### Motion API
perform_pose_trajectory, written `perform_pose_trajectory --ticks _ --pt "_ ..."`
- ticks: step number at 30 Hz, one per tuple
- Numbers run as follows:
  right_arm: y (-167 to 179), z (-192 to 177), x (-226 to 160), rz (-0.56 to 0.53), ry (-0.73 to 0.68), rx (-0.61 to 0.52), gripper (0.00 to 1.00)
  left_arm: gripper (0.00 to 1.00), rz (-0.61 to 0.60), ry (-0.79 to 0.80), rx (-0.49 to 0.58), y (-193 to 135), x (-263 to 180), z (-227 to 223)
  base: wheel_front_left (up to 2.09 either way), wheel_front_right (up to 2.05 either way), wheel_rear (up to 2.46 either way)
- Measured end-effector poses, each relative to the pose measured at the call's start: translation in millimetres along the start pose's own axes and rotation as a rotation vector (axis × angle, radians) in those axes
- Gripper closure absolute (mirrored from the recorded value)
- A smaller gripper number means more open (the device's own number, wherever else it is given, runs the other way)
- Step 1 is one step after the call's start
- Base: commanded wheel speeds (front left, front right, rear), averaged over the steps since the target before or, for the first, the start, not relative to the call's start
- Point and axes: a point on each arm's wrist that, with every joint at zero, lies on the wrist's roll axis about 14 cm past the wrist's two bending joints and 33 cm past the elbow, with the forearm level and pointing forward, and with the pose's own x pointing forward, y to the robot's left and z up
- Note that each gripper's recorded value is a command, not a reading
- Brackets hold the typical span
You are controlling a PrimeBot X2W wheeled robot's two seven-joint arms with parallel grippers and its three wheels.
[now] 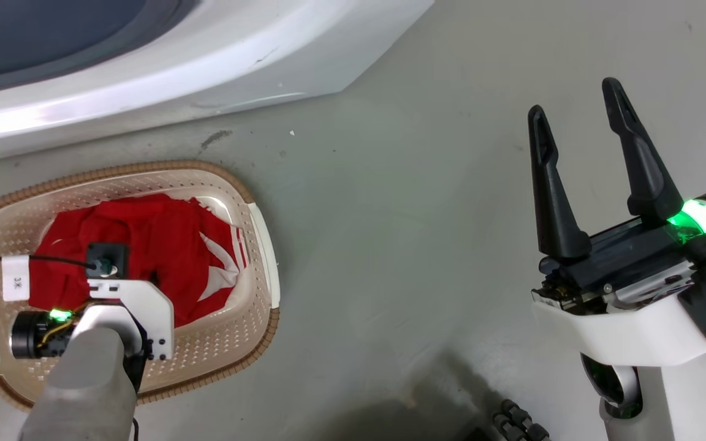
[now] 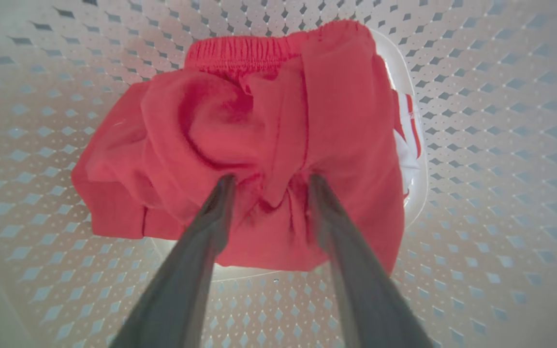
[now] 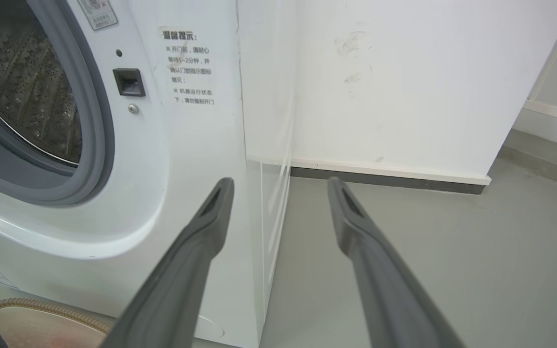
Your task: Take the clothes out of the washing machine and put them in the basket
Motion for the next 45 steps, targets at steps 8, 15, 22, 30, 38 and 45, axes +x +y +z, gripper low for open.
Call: perform_pose_trajectory --ticks 8,15,22,30,38,45 --pt "2.4 20.2 -8.6 -0.001 -0.032 0.002 0.00 0.00 0.002 -0.101 -0.056 -6.8 -27.4 14.8 0.00 0.00 0.00" --pt "8.9 42.8 -26.8 0.003 -0.061 -0.001 0.00 0.00 0.005 -0.193 -0.084 -14.8 -67.0 26.1 0.00 0.00 0.00" --pt "24.6 73.0 -53.3 0.029 -0.113 -0.005 0.00 0.00 0.058 -0.459 -0.082 -7.9 -131.5 69.8 0.00 0.00 0.00" --pt "33.8 93.7 -78.3 0.041 -0.155 -0.001 0.00 0.00 0.142 -0.698 -0.122 5.3 -201.7 93.8 0.00 0.00 0.00" --pt "41.9 106.1 -102.8 0.051 -0.182 0.008 0.00 0.00 0.224 -0.931 -0.125 10.4 -278.1 109.0 0.00 0.00 0.00" --pt "43.5 113.6 -118.7 0.049 -0.203 0.017 0.00 0.00 0.288 -1.096 -0.146 12.7 -336.8 113.1 0.00 0.00 0.00"
